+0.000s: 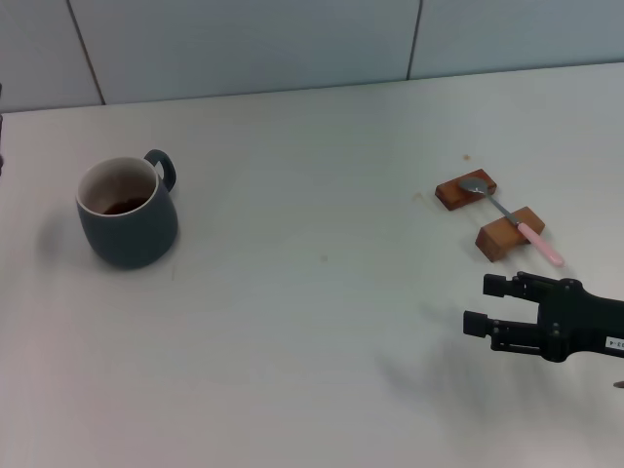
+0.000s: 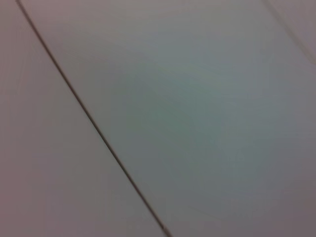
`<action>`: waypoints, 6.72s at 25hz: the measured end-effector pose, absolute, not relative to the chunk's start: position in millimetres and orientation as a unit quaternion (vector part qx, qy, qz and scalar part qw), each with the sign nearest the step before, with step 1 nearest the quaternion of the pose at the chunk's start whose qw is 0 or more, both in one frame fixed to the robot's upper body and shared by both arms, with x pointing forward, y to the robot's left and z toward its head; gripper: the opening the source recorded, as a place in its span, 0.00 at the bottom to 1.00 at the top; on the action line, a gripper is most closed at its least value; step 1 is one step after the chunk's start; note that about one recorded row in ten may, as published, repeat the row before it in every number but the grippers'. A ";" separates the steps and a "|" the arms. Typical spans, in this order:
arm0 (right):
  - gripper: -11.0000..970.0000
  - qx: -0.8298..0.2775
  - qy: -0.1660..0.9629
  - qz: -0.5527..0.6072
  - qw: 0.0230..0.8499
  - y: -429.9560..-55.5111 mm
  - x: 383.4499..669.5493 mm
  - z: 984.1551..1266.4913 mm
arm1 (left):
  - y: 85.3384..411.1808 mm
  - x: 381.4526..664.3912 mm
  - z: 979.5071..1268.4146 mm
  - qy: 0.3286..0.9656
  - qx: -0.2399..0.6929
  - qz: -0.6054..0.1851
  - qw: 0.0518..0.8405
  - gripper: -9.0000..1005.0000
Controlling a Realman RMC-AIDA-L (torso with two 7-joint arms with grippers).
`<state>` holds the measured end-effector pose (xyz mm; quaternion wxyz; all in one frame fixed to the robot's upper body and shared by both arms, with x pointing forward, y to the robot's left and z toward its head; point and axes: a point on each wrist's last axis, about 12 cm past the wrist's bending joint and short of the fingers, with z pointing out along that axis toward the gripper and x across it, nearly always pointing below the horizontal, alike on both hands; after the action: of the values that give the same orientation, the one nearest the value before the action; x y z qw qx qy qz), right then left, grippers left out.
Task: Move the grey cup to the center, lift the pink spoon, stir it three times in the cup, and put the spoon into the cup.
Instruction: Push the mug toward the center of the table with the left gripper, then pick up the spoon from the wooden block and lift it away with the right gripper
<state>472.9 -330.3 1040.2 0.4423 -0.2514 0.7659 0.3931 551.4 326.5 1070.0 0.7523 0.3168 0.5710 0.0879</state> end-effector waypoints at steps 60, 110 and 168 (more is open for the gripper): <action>0.84 -0.247 0.766 0.402 0.436 -329.5 477.0 1045.5 | 211.6 560.9 1017.5 0.414 0.672 0.180 0.586 0.01; 0.83 0.313 0.634 0.512 0.488 -357.2 403.2 1006.7 | 258.5 516.5 1043.2 0.633 0.423 -0.318 0.565 0.54; 0.82 0.401 0.656 0.513 0.383 -327.4 454.2 985.9 | 258.1 521.2 1047.0 0.632 0.424 -0.318 0.566 0.78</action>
<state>454.2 -327.4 985.9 0.3827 0.4006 0.6560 0.5126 521.2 258.1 1047.0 0.5658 0.4235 0.6319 -0.3182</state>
